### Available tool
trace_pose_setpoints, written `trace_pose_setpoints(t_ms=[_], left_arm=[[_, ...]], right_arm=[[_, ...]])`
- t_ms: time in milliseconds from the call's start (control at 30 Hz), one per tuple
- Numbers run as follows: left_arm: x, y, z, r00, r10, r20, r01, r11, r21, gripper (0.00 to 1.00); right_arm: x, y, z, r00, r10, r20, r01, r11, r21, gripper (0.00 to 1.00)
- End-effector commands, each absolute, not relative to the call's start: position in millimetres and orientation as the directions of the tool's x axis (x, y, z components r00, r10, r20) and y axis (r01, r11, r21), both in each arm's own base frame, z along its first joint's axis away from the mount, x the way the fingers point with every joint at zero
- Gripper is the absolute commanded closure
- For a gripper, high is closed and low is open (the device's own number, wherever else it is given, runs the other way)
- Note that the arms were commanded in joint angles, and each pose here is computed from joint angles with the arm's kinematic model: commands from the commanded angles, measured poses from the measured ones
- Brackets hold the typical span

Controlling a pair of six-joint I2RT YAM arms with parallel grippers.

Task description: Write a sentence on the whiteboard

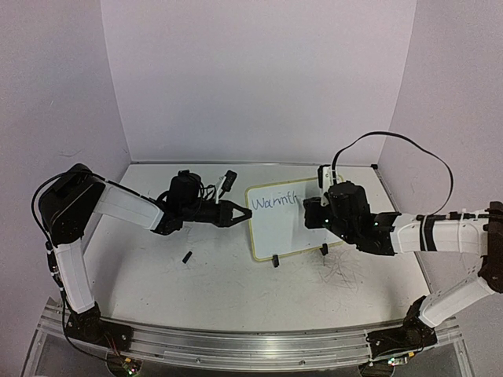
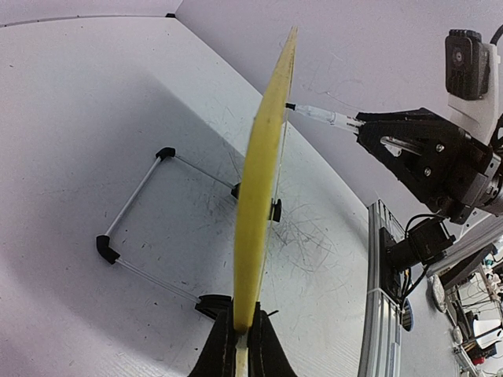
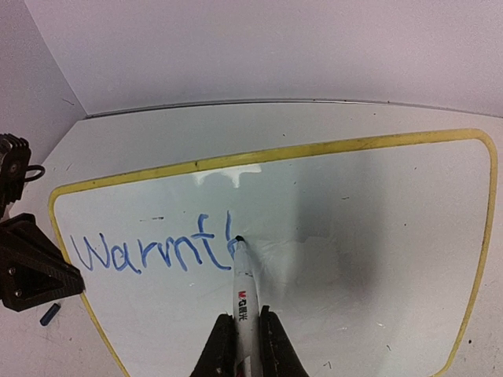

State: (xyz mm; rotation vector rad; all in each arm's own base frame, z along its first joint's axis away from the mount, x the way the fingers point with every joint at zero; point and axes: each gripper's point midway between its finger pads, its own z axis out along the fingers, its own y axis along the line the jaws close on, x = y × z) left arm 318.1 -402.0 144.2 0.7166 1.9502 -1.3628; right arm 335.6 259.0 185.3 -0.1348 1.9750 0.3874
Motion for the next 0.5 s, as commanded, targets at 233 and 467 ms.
trace_pose_setpoints(t_ms=[233,467], left_arm=[[307.7,-408.4,156.2,-0.631,0.092,-0.77,0.758,0.28,-0.588,1.0],[307.6,-408.5,156.4,-0.631,0.092,-0.77,0.758,0.281,-0.588,1.0]], right_arm=[[338.7,252.8,189.8,-0.425,0.097,-0.9,-0.229,0.951,0.21,1.0],[332.5,252.6,176.8,-0.456,0.076,-0.887,-0.243,0.948,0.206,1.0]])
